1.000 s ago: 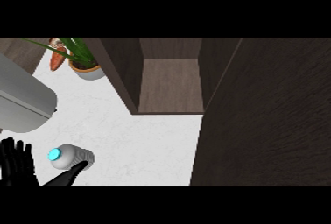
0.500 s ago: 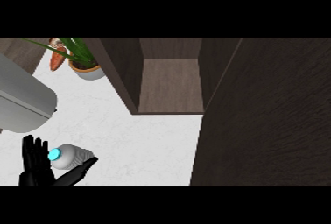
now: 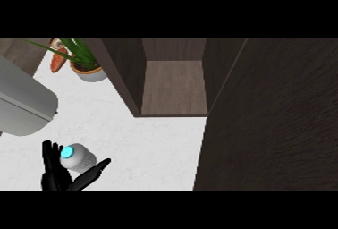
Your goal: Pick up the bottled water, place it into the cabinet and close the cabinet
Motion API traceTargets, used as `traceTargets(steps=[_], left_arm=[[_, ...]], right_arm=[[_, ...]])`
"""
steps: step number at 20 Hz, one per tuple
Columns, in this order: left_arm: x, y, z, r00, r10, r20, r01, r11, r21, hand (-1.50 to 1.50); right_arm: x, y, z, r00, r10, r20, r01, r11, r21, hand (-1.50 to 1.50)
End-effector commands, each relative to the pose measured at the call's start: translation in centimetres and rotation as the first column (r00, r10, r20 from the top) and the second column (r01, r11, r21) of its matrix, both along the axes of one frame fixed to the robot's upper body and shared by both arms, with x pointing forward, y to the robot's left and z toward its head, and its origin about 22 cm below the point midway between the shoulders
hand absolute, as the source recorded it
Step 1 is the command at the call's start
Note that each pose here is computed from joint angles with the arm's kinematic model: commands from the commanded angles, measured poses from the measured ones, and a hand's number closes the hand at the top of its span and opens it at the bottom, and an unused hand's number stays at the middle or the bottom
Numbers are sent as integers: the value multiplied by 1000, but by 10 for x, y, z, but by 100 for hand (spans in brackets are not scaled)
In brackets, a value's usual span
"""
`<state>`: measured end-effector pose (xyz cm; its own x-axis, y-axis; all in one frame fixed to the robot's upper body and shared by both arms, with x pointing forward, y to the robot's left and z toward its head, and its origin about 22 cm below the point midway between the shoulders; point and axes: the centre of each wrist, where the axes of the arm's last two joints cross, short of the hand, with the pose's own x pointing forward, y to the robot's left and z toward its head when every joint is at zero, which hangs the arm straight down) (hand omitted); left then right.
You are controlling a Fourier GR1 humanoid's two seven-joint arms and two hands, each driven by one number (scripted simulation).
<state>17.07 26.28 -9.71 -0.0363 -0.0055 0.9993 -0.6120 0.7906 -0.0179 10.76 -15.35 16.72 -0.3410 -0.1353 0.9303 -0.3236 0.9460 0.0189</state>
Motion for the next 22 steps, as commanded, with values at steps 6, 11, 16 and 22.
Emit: traceTargets(steps=[6,11,16,22], left_arm=[[18,1,-22,999,34,-14,-33,999,10,-150],[-2,14,-38,999,40,17,-39,999,-29,-150],[-5,7,-55,997,14,72,-11,999,-44,-150],[-13,17,-58,991,-2,135,13,997,-83,150]], right_arm=[[-18,-17,19,996,-47,74,49,998,-31,-150],[-24,2,12,997,-40,70,42,999,-22,-150],[-23,1,13,997,-49,67,49,999,0,-150],[-10,-6,5,996,-42,83,45,998,-33,-150]])
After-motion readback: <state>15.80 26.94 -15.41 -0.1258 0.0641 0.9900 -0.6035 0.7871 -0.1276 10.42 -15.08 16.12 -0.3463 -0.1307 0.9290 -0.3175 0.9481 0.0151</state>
